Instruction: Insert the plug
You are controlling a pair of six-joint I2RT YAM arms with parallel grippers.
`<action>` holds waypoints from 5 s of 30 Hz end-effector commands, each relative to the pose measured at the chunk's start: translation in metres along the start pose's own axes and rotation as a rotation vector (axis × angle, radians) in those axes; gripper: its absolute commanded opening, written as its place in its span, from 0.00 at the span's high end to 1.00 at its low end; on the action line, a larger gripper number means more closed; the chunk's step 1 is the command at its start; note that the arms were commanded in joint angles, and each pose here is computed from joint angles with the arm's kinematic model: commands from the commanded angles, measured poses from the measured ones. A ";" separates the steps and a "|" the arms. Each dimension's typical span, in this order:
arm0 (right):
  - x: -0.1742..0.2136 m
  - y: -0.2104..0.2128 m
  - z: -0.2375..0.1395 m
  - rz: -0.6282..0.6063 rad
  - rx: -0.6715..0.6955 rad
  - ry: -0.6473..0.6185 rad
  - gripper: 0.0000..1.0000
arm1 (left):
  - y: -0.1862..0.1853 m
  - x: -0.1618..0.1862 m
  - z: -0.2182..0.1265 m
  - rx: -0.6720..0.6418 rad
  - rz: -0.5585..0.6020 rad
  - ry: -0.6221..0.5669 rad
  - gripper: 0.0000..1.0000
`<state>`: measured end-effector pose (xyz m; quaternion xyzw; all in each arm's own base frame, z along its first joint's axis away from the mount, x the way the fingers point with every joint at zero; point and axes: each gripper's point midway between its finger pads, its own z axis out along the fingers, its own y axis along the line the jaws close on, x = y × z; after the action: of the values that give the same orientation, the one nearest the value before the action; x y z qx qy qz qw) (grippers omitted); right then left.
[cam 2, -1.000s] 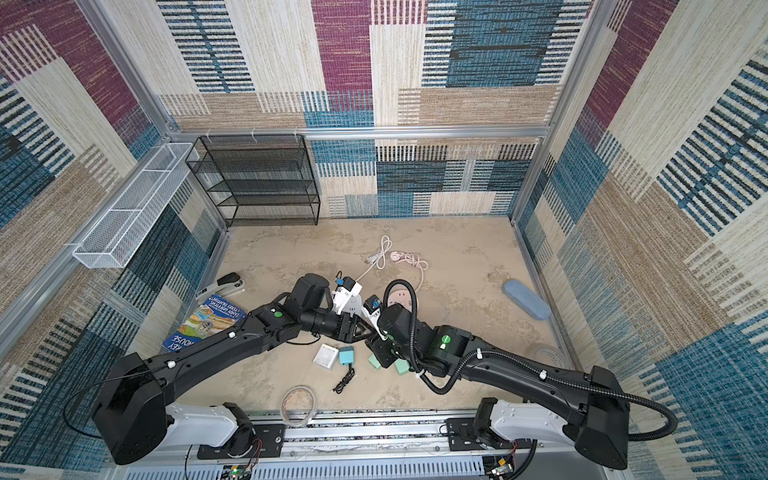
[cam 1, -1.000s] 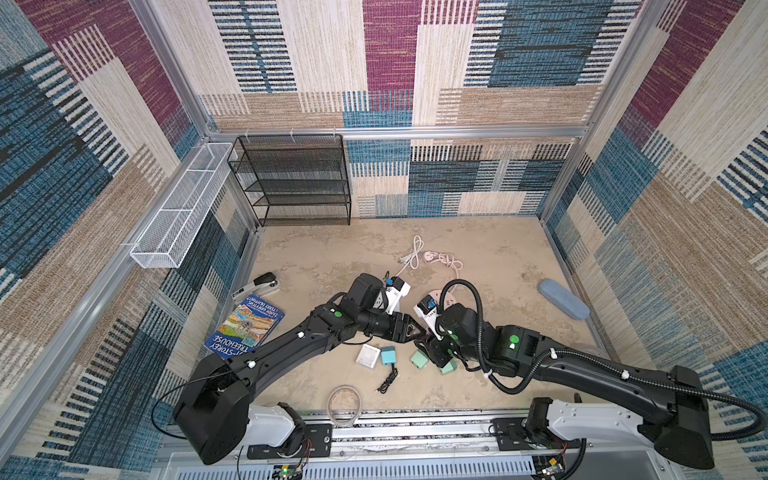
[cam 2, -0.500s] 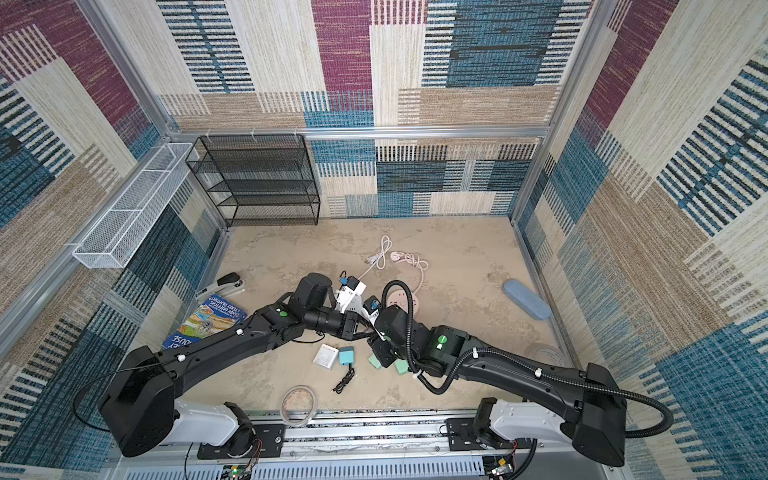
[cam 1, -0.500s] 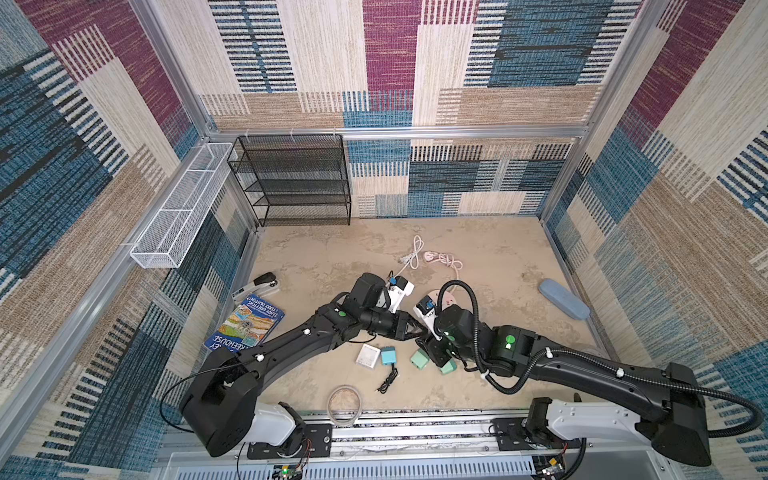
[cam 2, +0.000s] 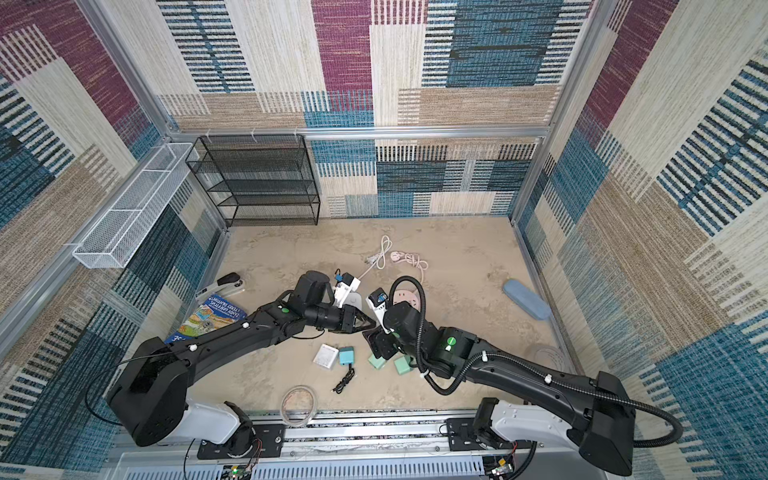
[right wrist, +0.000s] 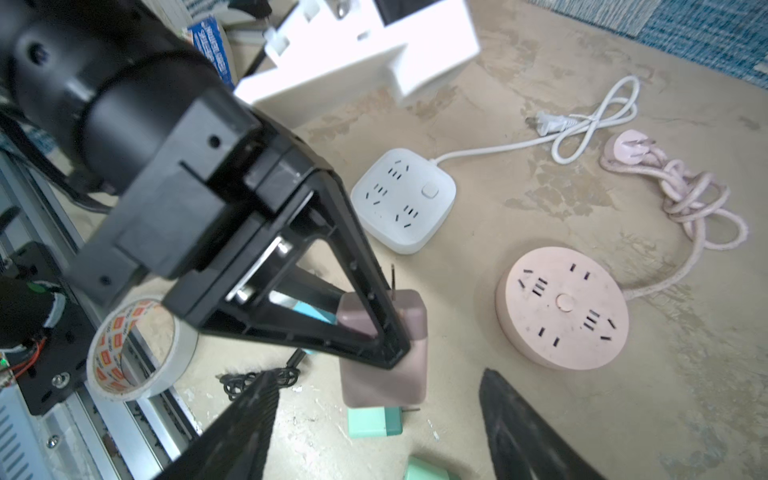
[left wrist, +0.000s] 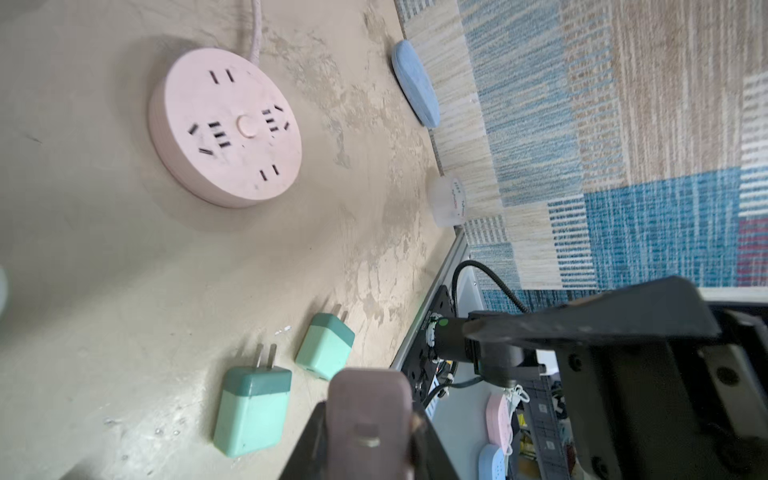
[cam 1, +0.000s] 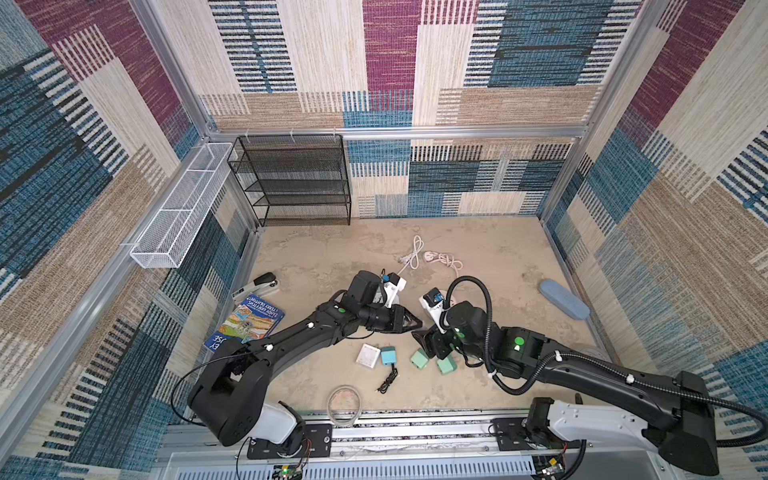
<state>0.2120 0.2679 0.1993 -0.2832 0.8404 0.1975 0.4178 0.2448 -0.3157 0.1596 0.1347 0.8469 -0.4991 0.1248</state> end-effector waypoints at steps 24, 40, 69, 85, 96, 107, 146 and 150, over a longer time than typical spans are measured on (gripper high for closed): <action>-0.066 -0.019 -0.021 -0.175 -0.102 -0.521 0.31 | -0.055 -0.050 -0.052 0.568 -0.339 -0.062 1.00; -0.066 -0.008 -0.011 -0.217 -0.159 -0.488 0.36 | -0.067 -0.043 -0.049 0.580 -0.329 -0.041 1.00; -0.080 0.017 -0.015 -0.273 -0.295 -0.552 0.77 | -0.083 -0.042 -0.054 0.666 -0.332 -0.042 1.00; -0.047 0.002 -0.010 -0.126 -0.274 -0.343 1.00 | -0.051 -0.082 -0.040 0.591 -0.279 -0.113 0.00; -0.055 -0.062 -0.002 0.184 0.005 -0.209 1.00 | 0.015 -0.112 -0.075 -0.055 -0.106 -0.228 0.00; -0.086 -0.102 0.007 0.390 0.082 0.002 1.00 | 0.065 -0.100 -0.115 -0.579 -0.003 -0.244 0.00; 0.002 -0.178 0.089 0.488 0.224 0.599 1.00 | 0.055 -0.017 -0.091 -0.667 0.179 -0.073 0.01; 0.005 -0.176 0.094 0.493 0.212 0.604 1.00 | 0.056 -0.016 -0.087 -0.657 0.176 -0.065 0.01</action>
<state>0.3755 0.1833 0.1262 -0.0733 0.9844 0.1097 0.1168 0.2712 -0.2085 0.1601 0.1333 0.9476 -0.1789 0.2287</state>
